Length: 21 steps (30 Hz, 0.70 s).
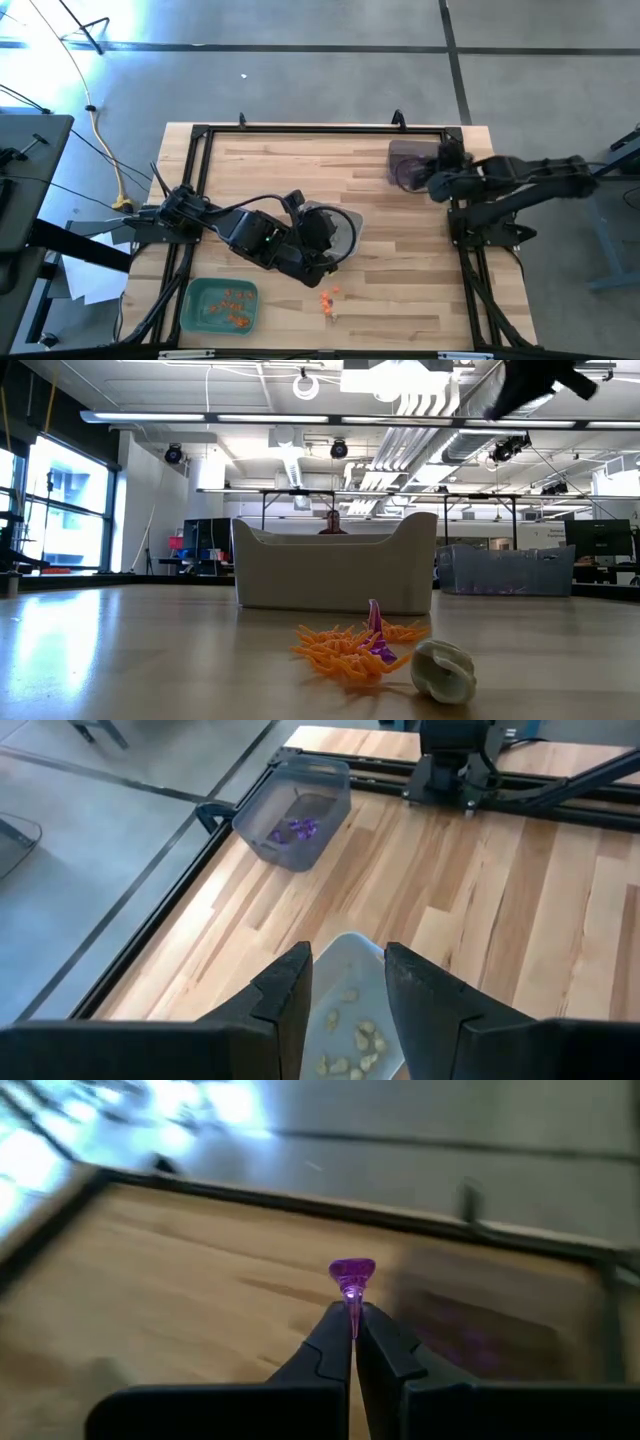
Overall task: Sort Halloween decoration
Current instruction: Put the violet witch hat toy into the black bin
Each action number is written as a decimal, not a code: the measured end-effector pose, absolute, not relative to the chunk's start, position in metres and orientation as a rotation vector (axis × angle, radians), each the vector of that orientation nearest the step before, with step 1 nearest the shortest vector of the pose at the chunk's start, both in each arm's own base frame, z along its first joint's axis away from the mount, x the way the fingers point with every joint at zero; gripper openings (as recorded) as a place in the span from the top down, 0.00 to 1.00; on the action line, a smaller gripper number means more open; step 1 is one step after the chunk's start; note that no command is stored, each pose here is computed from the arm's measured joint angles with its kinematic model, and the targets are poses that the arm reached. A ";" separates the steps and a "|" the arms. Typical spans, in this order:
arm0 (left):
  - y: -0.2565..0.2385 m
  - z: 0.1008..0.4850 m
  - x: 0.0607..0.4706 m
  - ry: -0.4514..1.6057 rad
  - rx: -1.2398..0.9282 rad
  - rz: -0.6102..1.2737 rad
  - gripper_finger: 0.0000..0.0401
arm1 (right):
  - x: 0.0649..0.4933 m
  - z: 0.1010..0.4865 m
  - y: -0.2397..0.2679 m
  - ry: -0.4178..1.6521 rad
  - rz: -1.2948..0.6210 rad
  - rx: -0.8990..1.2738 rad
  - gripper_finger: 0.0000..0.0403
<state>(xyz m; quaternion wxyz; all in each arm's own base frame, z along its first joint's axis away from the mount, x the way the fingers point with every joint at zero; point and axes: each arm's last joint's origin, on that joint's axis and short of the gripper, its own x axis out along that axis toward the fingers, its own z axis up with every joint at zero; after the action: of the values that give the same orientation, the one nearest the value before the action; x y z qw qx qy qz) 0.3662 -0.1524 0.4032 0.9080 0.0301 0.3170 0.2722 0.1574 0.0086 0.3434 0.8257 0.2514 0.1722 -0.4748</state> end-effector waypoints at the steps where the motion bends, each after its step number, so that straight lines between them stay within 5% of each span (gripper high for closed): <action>1: -0.152 0.403 0.366 0.654 0.063 0.562 0.71 | 0.150 0.342 0.003 0.395 -1.051 0.550 1.00; 8: -0.151 0.403 0.367 0.652 0.063 0.568 0.71 | 0.132 0.330 -0.033 0.636 -1.238 0.626 1.00; 21: -0.160 0.403 0.362 0.656 0.059 0.549 0.71 | 0.137 0.245 -0.097 0.752 -1.177 0.833 1.00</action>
<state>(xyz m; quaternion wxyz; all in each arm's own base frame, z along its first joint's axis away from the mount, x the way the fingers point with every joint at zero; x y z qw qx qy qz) 0.3620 -0.1600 0.4027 0.9095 0.0286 0.3182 0.2660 0.1366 -0.0965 0.2446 0.6871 0.3723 0.3357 -0.5259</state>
